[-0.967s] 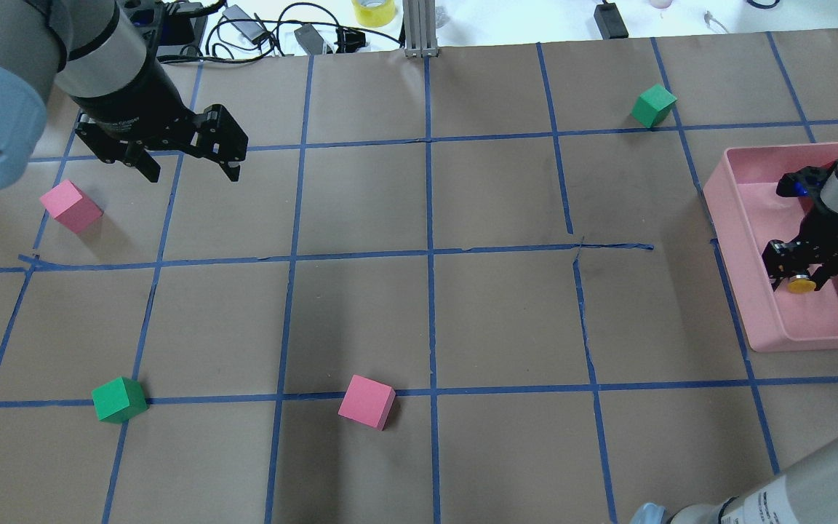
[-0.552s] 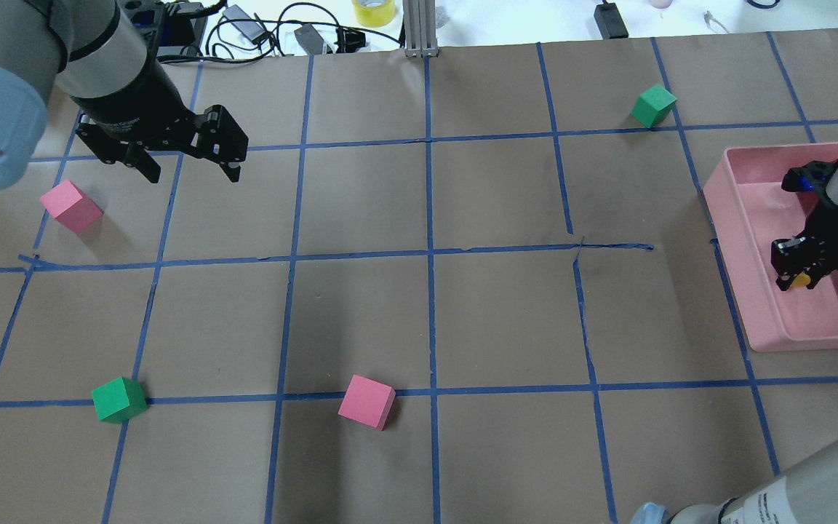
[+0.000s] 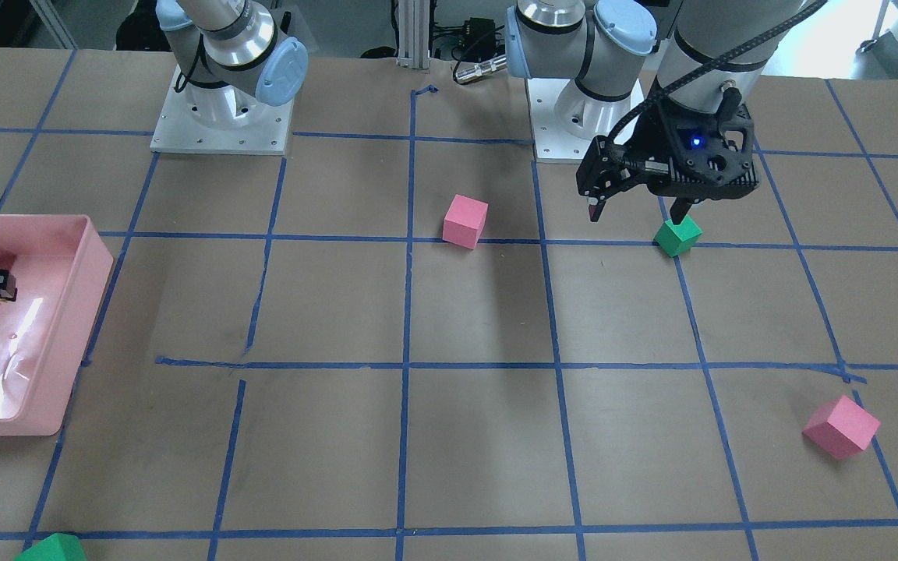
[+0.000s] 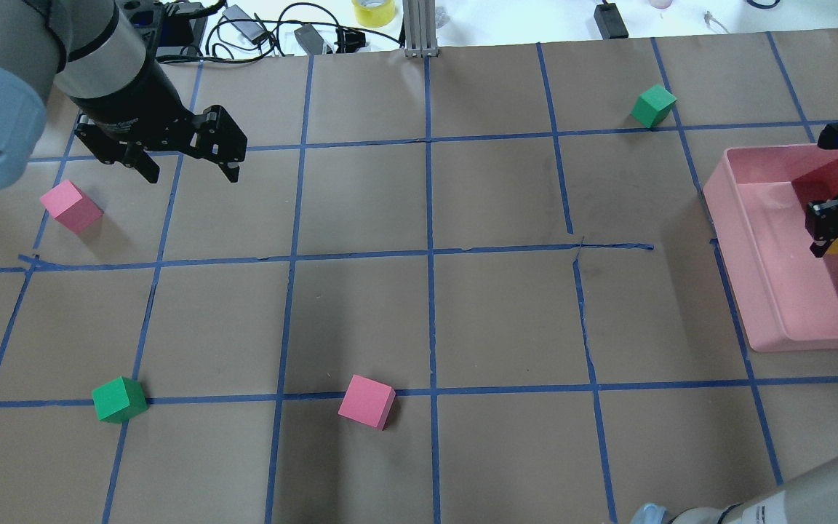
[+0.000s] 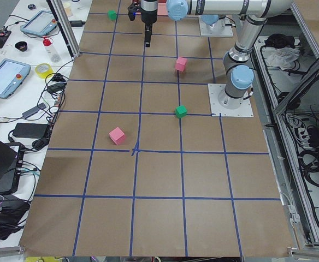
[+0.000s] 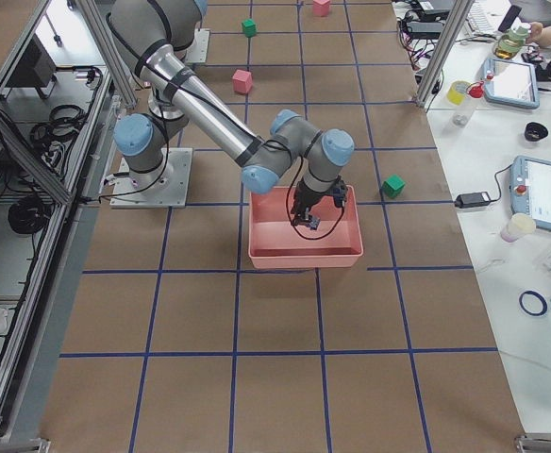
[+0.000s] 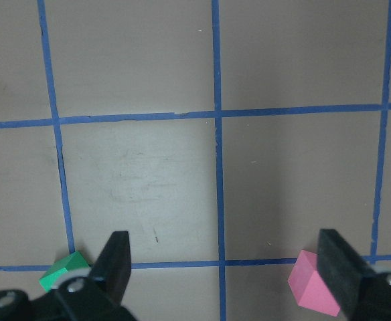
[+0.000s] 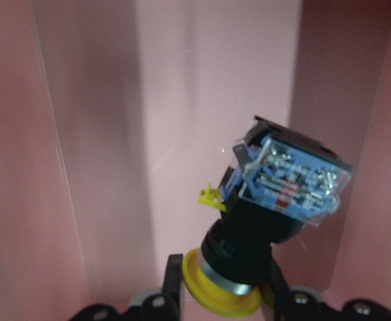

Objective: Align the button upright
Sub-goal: 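Close the right gripper on the button and lift it from the bin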

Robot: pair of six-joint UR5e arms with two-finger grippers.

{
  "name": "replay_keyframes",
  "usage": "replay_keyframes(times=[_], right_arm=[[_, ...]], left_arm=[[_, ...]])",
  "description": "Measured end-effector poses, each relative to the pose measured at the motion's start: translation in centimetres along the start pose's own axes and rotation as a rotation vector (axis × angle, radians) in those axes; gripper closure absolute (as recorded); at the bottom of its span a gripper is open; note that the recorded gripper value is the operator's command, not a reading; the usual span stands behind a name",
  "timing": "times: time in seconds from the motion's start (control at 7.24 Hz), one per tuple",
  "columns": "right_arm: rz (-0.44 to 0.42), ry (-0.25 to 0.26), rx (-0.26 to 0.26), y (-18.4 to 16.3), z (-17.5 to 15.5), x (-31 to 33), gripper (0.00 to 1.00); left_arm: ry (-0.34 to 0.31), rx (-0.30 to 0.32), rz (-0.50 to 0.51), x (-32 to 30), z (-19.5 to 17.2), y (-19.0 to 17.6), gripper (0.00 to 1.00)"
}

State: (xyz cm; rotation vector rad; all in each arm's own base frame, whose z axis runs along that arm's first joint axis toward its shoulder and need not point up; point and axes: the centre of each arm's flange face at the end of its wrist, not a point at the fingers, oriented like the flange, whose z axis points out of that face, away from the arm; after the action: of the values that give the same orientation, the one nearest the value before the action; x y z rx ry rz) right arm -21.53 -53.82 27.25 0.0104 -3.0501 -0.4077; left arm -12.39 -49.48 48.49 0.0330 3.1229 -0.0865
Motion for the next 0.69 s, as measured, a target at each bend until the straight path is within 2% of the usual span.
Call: replay_keyframes(times=[0.41, 0.69], right_arm=[[-0.004, 0.021, 0.03, 0.0, -5.3, -1.1, 1.0], [-0.048, 0.064, 0.075, -0.9, -9.0, -7.0, 1.0]], left_arm=[[0.0, 0.0, -0.001, 0.0, 0.0, 0.0, 0.0], [0.0, 0.0, -0.001, -0.1, 0.0, 0.0, 0.0]])
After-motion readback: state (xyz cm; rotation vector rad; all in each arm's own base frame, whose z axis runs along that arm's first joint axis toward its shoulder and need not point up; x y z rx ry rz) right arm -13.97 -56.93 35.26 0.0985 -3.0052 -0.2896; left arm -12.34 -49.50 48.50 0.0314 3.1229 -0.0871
